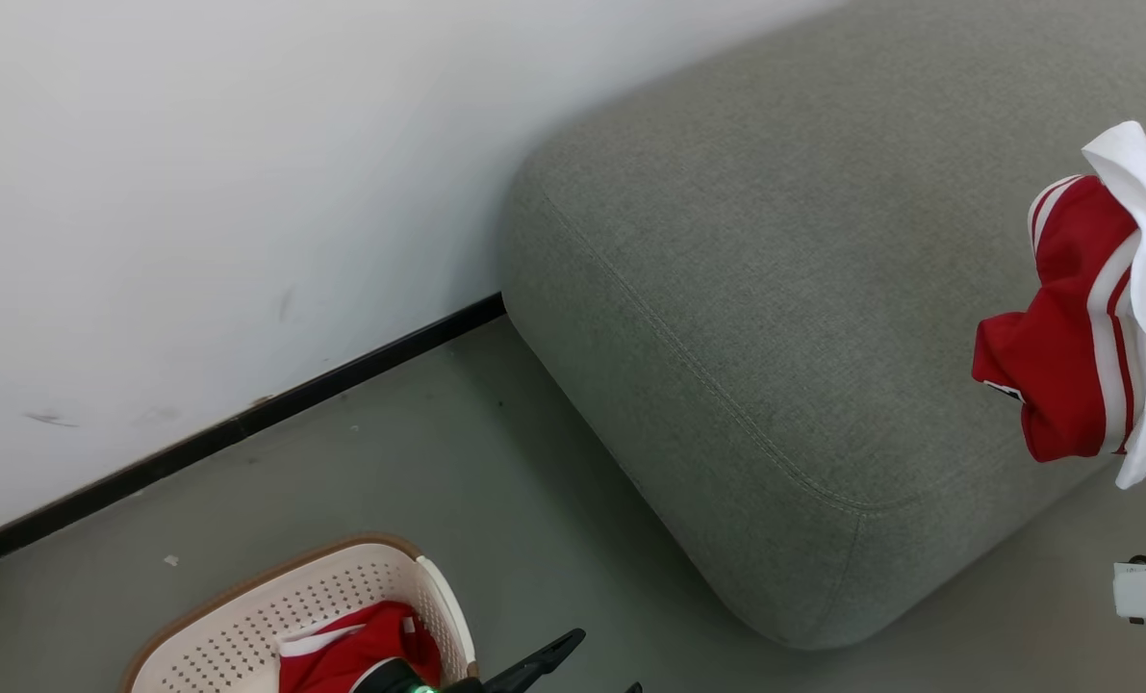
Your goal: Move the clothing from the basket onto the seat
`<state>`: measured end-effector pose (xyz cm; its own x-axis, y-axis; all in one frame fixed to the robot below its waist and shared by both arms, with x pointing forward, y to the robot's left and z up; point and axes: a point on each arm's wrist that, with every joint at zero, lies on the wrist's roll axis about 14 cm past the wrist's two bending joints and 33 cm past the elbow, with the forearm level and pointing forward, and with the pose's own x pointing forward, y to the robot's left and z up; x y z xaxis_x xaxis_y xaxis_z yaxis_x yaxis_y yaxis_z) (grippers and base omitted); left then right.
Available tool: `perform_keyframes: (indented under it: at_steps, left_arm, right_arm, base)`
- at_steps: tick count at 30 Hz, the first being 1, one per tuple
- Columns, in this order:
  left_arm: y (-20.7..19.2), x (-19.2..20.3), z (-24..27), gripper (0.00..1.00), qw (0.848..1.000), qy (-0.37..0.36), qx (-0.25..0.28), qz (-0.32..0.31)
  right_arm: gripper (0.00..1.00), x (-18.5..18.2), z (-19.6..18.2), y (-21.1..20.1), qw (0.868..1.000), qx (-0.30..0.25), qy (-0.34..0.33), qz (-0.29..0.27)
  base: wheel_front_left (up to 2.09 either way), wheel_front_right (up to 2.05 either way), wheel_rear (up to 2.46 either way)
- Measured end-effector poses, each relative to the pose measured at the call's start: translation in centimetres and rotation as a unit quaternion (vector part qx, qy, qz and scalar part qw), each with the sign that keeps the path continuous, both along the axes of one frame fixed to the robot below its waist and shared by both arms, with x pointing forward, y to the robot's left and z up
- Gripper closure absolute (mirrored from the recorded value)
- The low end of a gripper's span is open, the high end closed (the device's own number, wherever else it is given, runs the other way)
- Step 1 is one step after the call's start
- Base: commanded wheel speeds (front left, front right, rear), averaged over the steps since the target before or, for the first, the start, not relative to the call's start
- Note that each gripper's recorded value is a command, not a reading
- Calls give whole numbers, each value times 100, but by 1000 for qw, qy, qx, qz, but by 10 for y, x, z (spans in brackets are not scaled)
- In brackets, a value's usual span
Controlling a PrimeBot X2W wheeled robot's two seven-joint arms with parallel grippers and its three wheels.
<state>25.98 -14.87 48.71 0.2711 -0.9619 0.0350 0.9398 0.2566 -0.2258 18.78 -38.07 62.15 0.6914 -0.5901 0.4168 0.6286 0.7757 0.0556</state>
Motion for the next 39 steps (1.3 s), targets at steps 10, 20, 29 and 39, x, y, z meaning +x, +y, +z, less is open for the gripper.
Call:
perform_keyframes:
  at_steps: [10, 20, 29, 39]
  left_arm:
    - [-5, 2, -10, 0, 1000, 12, 4, -15]
    - [-2, 12, -25, 0, 999, 33, 12, -11]
    - [5, 23, -46, 0, 998, 53, 26, -8]
    - [15, 40, -67, 0, 997, 64, 38, 3]
  right_arm:
    - [100, -6, -12, -9, 999, 25, 10, -18]
    - [100, 2, -37, -21, 997, 69, 27, -30]
    - [100, 40, -28, -30, 997, 72, 13, -17]
    - [100, 84, -21, -42, 996, 87, -5, -4]
  base:
    - [0, 0, 0]
    - [0, 0, 0]
    - [0, 0, 0]
    - [0, 0, 0]
